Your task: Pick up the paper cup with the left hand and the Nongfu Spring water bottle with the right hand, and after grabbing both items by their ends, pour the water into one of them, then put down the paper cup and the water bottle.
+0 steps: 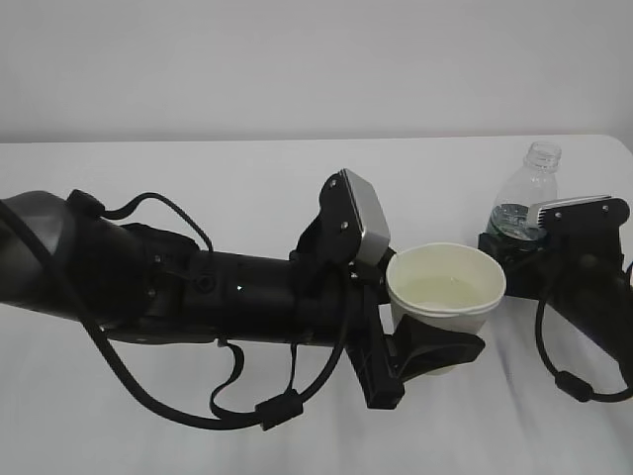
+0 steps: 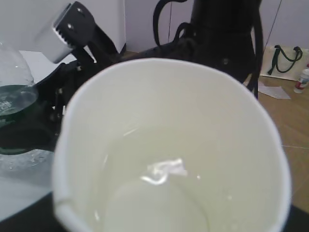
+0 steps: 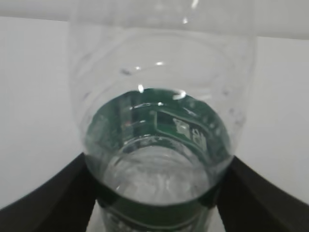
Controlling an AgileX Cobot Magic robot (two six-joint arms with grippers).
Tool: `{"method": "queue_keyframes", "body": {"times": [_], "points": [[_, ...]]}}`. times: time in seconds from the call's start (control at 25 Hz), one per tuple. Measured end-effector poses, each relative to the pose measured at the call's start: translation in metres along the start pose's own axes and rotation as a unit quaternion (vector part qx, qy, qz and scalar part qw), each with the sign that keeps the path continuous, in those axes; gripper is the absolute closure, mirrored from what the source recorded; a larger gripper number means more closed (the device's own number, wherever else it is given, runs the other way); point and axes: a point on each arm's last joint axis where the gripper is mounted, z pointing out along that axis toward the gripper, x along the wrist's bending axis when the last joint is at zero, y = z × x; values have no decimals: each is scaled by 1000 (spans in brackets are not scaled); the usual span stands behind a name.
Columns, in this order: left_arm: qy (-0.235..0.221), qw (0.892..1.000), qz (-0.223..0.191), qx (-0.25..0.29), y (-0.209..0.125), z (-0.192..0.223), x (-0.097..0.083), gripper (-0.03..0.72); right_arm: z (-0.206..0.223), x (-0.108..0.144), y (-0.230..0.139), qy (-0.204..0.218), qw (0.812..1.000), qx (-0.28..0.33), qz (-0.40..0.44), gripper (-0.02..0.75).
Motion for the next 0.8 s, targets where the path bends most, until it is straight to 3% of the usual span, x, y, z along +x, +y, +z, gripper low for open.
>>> {"method": "queue_keyframes", "body": {"times": [0.48, 0.8], "points": [[0, 1000, 0, 0, 0, 0, 0, 225, -66, 1, 31, -2, 1000, -30, -1, 185], [25, 999, -21, -10, 2, 0, 5, 225, -100, 1, 50, -4, 998, -70, -2, 185]]}}
